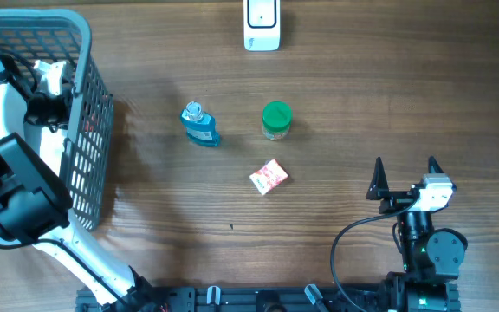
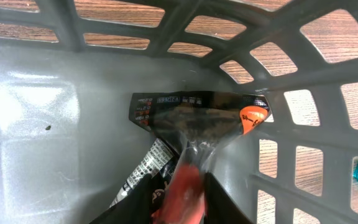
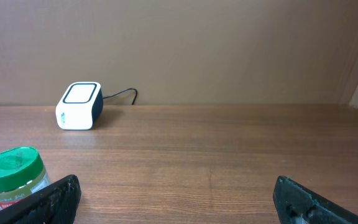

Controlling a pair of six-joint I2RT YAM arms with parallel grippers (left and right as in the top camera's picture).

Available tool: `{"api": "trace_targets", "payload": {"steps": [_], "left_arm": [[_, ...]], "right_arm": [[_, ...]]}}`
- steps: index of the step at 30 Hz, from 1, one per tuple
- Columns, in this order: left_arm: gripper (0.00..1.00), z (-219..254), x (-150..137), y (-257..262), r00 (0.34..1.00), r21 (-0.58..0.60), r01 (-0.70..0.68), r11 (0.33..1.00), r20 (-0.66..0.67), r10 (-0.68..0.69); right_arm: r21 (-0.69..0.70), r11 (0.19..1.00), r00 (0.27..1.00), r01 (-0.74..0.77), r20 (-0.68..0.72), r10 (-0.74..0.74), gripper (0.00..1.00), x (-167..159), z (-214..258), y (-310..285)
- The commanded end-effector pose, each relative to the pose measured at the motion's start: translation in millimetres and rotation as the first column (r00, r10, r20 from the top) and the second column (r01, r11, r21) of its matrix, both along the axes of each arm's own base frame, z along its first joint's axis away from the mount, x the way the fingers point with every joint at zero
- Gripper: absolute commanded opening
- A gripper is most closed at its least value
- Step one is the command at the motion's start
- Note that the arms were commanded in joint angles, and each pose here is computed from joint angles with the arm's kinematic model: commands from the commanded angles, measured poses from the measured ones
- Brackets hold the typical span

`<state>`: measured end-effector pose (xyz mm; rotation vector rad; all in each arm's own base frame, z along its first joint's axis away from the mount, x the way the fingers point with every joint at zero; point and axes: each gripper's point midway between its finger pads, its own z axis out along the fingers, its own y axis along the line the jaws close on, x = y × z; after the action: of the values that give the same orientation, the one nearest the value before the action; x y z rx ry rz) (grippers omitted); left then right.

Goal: Scan the item barcode
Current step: 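Lower the left gripper into the basket toward the red-black tool package, then grasp the red-black tool package by its handle with the left gripper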

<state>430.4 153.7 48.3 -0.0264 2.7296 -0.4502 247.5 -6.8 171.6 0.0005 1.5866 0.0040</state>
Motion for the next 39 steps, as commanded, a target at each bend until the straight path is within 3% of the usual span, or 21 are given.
{"api": "trace_targets", "payload": {"steps": [1, 2, 13, 20, 28, 32, 33, 34, 38, 39], "left_arm": [[0.08, -9.0, -1.1, -2.6, 1.0, -0.018, 0.006, 1.0, -0.016, -0.006], [0.04, -8.8, -1.0, -2.6, 1.0, -0.018, 0.006, 1.0, -0.015, -0.007], [0.04, 14.7, 4.8, 2.1, 0.999, 0.002, -0.018, 1.0, 0.03, 0.018], [0.04, 92.8, 14.4, 11.2, 0.981, 0.046, -0.1, 0.994, 0.172, 0.091], [0.04, 197.3, -3.6, 16.0, 0.913, 0.077, -0.219, 0.973, 0.368, 0.177], [0.04, 207.5, -14.3, 15.0, 0.91, 0.076, -0.231, 0.97, 0.37, 0.187], [0.08, 201.4, -16.1, 13.9, 0.918, 0.068, -0.229, 0.971, 0.347, 0.192], [0.22, 195.6, -16.2, 13.8, 0.924, 0.062, -0.228, 0.972, 0.33, 0.195], [1.0, 163.6, -11.3, 20.3, 0.943, 0.052, -0.233, 0.971, 0.255, 0.213], [0.99, 155.0, -11.4, 21.1, 0.949, 0.051, -0.23, 0.972, 0.232, 0.213]], "right_arm": [[-0.009, 1.0, 1.0, -0.015, 0.004, 0.015, 1.0, 0.1, 0.7, 2.7], [-0.009, 1.0, 1.0, -0.015, 0.004, 0.015, 1.0, 0.1, 0.8, 2.8], [-0.009, 1.0, 1.0, -0.015, 0.004, 0.015, 1.0, 0.1, 0.7, 2.8], [-0.009, 1.0, 1.0, -0.015, 0.004, 0.015, 1.0, 0.1, 0.7, 2.7], [-0.009, 1.0, 1.0, -0.015, 0.004, 0.015, 1.0, 0.1, 0.7, 2.7], [-0.009, 1.0, 1.0, -0.015, 0.004, 0.015, 1.0, 0.1, 0.7, 2.7], [-0.009, 1.0, 1.0, -0.015, 0.004, 0.015, 1.0, 0.1, 0.7, 2.7], [-0.009, 1.0, 1.0, -0.015, 0.004, 0.015, 1.0, 0.1, 0.7, 2.8], [-0.009, 1.0, 1.0, -0.015, 0.004, 0.015, 1.0, 0.1, 0.7, 2.7], [-0.009, 1.0, 1.0, -0.015, 0.004, 0.015, 1.0, 0.1, 0.7, 2.7]]}}
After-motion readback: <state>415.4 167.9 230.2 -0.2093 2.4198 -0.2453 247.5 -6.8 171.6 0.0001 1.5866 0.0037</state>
